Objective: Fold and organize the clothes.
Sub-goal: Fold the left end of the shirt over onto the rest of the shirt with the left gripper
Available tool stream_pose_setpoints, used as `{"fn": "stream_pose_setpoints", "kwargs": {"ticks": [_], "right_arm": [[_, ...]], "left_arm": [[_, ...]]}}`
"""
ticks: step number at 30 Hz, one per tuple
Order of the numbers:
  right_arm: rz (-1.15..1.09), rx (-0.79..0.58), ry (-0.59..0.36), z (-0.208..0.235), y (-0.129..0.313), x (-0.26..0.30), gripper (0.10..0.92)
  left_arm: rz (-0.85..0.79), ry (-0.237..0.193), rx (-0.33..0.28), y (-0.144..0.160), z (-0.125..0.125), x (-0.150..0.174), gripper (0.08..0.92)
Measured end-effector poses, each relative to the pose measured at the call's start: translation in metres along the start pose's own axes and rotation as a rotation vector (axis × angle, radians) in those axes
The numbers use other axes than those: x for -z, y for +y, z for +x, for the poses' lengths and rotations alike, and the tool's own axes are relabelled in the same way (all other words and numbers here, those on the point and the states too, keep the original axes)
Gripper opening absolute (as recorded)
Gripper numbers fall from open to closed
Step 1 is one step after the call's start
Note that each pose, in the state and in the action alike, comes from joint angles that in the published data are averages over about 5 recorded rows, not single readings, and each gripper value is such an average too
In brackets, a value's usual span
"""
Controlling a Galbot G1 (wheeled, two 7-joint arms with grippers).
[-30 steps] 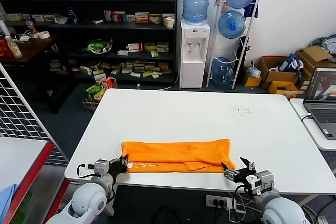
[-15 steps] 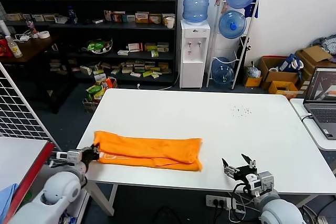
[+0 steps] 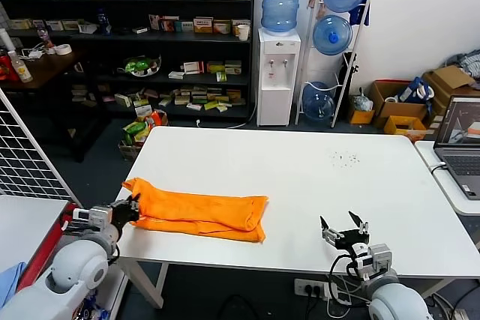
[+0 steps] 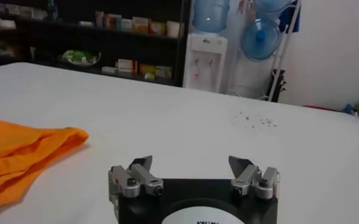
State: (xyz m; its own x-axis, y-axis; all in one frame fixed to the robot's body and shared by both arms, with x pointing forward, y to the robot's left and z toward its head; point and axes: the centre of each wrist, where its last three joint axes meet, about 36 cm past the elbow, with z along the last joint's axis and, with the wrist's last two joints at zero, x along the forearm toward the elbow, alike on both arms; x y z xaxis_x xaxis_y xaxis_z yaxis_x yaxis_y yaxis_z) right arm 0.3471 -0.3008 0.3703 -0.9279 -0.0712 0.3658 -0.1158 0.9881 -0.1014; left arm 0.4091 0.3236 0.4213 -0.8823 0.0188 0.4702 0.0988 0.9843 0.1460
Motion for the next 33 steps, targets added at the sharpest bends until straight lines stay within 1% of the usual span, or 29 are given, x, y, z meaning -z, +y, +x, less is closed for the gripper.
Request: {"fn": "stream_pose_setpoints", "kwargs": {"ticks": [6,12,19,25,29,33], "right_arm": [[0.002,-0.026,-0.023,-0.006,0.000,-0.007,0.823],[-0.001,-0.050,-0.033,-0.013,0.001,-0.011,0.823],[-0.003,-0.069,-0.029,-0.019,-0.001,-0.017,0.823],[-0.006,-0.078,-0.027,-0.022,-0.001,-0.018,0.823],[-0.010,-0.077,-0.027,-0.022,0.001,-0.019,0.823],[-0.010,-0.076,-0.023,-0.022,0.003,-0.021,0.823]], "left_arm": [[0.064,0.008,-0.102,-0.049,0.003,-0.003,0.134],[0.123,0.009,-0.197,-0.095,-0.001,0.001,0.134],[0.170,0.006,-0.287,-0.144,-0.010,0.009,0.134],[0.199,0.013,-0.356,-0.179,-0.012,0.009,0.147],[0.224,0.007,-0.388,-0.198,-0.011,0.009,0.234],[0.255,-0.007,-0.417,-0.214,-0.009,0.012,0.356]]}}
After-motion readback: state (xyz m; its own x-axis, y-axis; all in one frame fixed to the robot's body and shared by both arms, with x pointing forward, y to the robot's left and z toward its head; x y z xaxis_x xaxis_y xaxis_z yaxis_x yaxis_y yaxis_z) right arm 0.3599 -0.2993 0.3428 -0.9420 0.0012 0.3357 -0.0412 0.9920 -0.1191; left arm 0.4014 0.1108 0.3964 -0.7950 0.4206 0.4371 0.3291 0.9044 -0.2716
